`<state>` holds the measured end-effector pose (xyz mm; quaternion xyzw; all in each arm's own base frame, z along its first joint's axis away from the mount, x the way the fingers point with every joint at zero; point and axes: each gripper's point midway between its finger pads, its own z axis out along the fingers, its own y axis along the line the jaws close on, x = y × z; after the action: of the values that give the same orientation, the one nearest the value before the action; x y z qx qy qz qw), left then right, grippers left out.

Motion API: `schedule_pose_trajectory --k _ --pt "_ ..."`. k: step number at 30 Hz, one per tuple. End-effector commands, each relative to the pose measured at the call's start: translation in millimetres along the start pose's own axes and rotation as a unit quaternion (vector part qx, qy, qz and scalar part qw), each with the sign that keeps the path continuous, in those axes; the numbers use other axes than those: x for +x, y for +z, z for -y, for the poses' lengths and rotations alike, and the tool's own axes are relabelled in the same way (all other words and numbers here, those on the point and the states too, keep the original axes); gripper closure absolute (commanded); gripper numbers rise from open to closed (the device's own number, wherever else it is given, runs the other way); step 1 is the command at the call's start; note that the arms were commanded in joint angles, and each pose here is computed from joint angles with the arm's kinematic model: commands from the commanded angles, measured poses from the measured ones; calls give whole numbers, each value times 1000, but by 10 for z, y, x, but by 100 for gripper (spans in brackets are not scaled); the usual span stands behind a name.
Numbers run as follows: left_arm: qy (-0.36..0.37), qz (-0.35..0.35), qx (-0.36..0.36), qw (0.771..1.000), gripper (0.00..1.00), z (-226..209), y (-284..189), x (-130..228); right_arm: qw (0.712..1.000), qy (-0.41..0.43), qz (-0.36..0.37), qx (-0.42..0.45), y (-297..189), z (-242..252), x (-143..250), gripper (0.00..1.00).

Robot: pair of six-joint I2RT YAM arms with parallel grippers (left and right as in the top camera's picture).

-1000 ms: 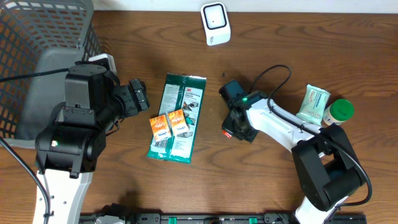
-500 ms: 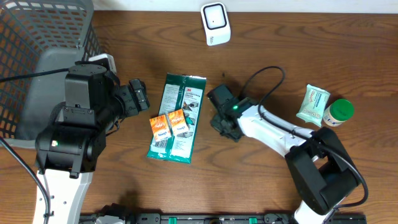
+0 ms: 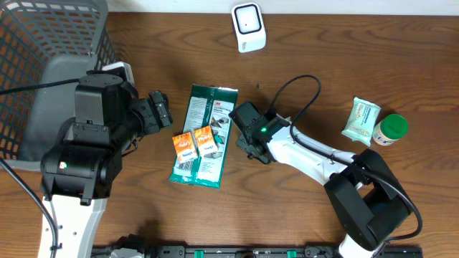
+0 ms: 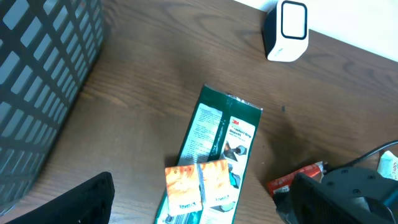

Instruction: Scan the item barcode

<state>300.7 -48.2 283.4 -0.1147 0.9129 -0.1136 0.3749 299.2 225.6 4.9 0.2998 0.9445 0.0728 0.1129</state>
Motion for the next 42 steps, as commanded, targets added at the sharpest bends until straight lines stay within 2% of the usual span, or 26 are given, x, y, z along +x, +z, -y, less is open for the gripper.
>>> schedule_pose_trajectory --k 1,9,11,21,26,33,35,37,42 --pt "0 10 -6 1000 10 -15 -35 -55 1000 -7 2 10 -43 58 14 99" --pt "0 10 -6 1000 10 -15 -35 -55 999 -25 34 11 -263 101 -117 97" --pt "0 10 -6 1000 10 -15 -35 -55 999 -27 34 21 -215 137 -110 95" --pt "0 10 -6 1000 10 -15 -35 -55 998 -27 18 61 186 256 -19 99" --pt "0 10 -6 1000 10 -15 -35 -55 999 -27 -6 31 363 103 100 99" --pt "0 10 -6 1000 10 -15 -35 -55 996 -57 62 -23 379 -197 -189 96" --pt "0 10 -6 1000 10 -15 -35 -55 995 -59 67 -31 376 -235 -225 96" --pt "0 10 -6 1000 10 -15 -35 -55 995 -66 61 -35 380 -245 -222 99" --pt "0 10 -6 1000 10 -15 -35 -55 979 -178 12 -97 149 -461 -190 99"
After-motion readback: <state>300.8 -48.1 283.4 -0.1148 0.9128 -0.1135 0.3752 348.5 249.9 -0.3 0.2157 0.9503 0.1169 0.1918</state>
